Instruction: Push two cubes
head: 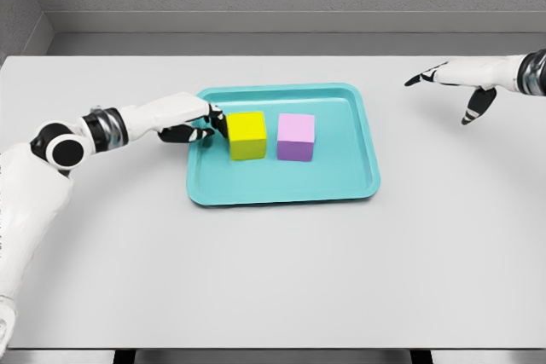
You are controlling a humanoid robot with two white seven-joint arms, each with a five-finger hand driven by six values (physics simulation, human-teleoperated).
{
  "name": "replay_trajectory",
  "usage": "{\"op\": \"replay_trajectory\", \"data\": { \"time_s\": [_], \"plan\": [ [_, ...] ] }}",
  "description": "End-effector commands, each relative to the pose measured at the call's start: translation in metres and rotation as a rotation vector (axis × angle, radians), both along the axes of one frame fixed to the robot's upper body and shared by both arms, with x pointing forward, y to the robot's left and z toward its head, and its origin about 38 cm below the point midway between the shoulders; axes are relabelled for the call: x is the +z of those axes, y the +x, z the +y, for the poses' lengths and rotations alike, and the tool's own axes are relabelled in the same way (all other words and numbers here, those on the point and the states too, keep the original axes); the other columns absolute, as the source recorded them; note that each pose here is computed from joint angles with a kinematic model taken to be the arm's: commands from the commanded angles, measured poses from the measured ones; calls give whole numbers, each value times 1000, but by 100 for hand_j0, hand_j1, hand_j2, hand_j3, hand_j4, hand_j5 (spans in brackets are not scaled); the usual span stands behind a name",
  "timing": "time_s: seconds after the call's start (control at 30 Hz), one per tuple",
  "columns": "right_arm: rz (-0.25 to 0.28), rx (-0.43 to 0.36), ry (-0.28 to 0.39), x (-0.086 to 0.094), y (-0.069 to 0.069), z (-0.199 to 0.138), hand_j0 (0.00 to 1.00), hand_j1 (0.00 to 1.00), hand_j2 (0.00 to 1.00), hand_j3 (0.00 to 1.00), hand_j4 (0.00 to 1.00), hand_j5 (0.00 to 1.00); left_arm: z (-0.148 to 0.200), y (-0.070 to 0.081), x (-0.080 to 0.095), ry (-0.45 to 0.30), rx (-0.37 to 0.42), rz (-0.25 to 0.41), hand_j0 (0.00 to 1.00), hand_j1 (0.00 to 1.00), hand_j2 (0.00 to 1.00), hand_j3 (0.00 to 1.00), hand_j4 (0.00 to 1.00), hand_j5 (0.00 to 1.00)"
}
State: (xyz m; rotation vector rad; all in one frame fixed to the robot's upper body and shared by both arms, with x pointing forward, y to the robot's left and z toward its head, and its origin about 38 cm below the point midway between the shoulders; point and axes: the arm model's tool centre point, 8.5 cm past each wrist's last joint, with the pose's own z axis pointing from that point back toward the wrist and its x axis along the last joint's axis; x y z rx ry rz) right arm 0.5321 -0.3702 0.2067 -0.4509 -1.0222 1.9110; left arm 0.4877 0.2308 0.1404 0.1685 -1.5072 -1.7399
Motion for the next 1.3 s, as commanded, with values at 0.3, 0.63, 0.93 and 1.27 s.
{"op": "replay_trajectory", "data": {
  "time_s": [0.3,0.63,0.93,1.27],
  "plan": [
    [-11,16,3,3,1,6,100,100,100,100,100,100,-9,3,-8,13,-5,18,49,49,49,49,49,49],
    [-8,6,7,3,1,4,100,100,100,100,100,100,-16,6,-8,13,-9,20,49,49,49,49,49,49],
    [-7,5,6,2,1,3,100,100,100,100,100,100,-22,4,-11,33,-24,21,48,48,48,48,48,48],
    [-6,1,3,2,0,1,100,100,100,100,100,100,-27,4,-11,58,-34,9,48,48,48,48,48,48]
  ]
}}
